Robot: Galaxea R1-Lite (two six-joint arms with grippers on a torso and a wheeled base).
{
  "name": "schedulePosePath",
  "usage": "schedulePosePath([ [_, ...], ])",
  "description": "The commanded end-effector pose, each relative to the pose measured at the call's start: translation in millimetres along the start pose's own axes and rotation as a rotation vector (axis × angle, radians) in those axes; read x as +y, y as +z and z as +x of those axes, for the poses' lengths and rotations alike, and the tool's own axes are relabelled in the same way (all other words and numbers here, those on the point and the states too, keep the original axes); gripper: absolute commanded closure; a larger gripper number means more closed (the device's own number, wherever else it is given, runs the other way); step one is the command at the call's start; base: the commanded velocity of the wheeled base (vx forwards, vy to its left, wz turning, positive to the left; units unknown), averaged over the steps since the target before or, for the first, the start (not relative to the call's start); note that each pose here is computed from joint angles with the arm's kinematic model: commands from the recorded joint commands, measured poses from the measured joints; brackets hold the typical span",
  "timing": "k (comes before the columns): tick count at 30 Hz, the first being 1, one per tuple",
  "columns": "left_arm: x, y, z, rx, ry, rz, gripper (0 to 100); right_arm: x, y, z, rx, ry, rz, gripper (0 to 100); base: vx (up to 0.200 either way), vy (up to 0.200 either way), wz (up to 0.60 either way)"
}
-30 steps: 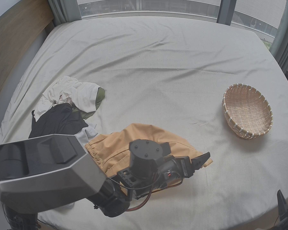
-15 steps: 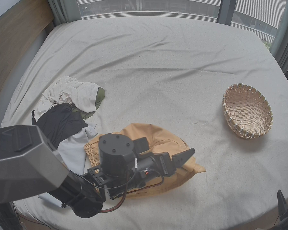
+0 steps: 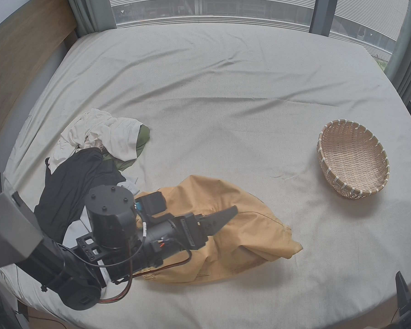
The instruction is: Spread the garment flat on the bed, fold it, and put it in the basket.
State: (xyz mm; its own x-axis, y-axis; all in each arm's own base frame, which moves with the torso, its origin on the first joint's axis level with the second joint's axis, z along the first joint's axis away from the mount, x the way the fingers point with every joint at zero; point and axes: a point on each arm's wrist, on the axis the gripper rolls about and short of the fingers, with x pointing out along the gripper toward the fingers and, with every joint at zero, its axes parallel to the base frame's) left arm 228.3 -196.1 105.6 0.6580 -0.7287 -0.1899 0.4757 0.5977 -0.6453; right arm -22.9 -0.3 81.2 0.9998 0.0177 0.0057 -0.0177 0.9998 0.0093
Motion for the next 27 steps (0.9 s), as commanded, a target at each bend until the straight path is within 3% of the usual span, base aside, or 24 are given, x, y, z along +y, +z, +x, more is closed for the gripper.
schedulePosePath([
  [1, 18.6, 4.7, -21.0, -0.029, 0.071, -0.014, 0, -0.1, -5.2, 0.0, 0.001, 0.001, 0.0, 0, 0.0, 0.0, 0.0],
  [12, 76.1, 4.0, -55.8, -0.059, 0.294, -0.081, 0, 0.0, -5.2, 0.0, 0.001, 0.002, -0.002, 0, 0.0, 0.0, 0.0],
  [17, 84.1, -2.1, -67.2, -0.041, 0.337, -0.106, 0, 0.0, -5.2, 0.0, 0.001, 0.001, -0.002, 0, 0.0, 0.0, 0.0],
  [27, 101.9, -29.5, -71.0, 0.082, 0.43, -0.145, 0, 0.0, -5.2, 0.2, 0.003, 0.002, -0.002, 0, 0.0, 0.0, 0.0],
])
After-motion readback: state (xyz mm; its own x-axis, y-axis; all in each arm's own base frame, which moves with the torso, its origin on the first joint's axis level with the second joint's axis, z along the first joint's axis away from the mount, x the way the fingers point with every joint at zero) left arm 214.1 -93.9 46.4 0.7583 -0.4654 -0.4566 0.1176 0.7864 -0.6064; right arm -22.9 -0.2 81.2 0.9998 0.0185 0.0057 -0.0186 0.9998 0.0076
